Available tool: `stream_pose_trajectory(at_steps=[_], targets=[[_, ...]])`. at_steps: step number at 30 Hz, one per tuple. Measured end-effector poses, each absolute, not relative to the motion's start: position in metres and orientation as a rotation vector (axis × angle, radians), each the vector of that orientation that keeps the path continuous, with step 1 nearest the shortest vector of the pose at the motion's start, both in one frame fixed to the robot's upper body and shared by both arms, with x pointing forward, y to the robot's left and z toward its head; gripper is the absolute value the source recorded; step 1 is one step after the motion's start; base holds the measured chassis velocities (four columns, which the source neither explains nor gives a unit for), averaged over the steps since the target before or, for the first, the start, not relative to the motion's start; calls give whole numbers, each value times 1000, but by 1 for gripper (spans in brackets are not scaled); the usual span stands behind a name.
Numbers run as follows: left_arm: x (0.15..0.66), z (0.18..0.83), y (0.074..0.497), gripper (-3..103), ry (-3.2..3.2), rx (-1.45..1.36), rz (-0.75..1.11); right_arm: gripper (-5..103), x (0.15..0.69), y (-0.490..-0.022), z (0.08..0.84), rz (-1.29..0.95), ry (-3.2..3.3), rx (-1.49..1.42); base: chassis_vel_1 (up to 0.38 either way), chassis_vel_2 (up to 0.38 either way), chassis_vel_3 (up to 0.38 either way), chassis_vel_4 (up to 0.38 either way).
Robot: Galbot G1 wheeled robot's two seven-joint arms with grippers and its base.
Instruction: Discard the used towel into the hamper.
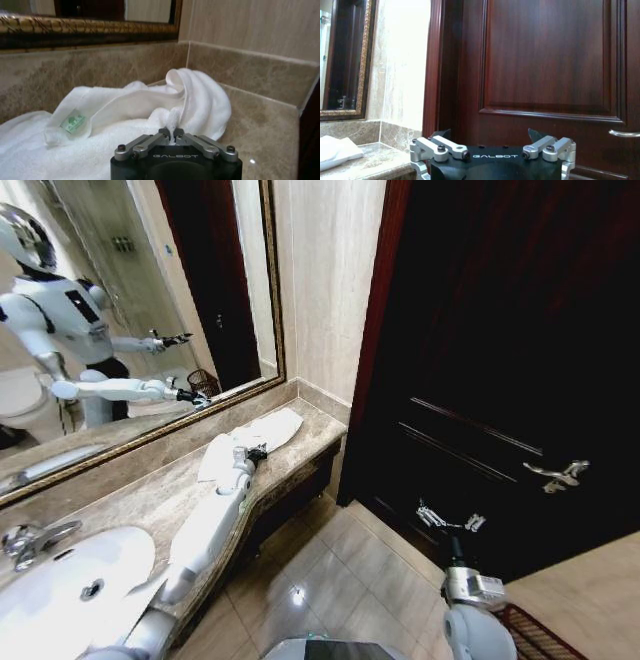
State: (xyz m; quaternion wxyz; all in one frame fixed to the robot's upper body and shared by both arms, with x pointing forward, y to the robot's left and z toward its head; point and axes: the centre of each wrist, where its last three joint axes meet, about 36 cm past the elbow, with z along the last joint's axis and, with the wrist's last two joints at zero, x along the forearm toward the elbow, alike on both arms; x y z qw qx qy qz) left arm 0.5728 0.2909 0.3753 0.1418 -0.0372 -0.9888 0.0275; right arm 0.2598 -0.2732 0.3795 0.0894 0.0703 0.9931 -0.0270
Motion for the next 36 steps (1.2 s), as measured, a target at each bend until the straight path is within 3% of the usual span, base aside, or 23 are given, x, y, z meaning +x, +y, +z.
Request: stream_pose_trajectory(at_steps=[6,20,36], targets=[[541,393,291,2,-2922,-132,122,100,259,-271,381,-71,2952,214,0,0,0,0],[409,438,288,2,-3126,-190,220,100,262,-262,386,-48,2934,192,0,0,0,0],[287,457,243,2,-3237,-43,263,100,267,-265,393,-9,2900,188,0,0,0,0]])
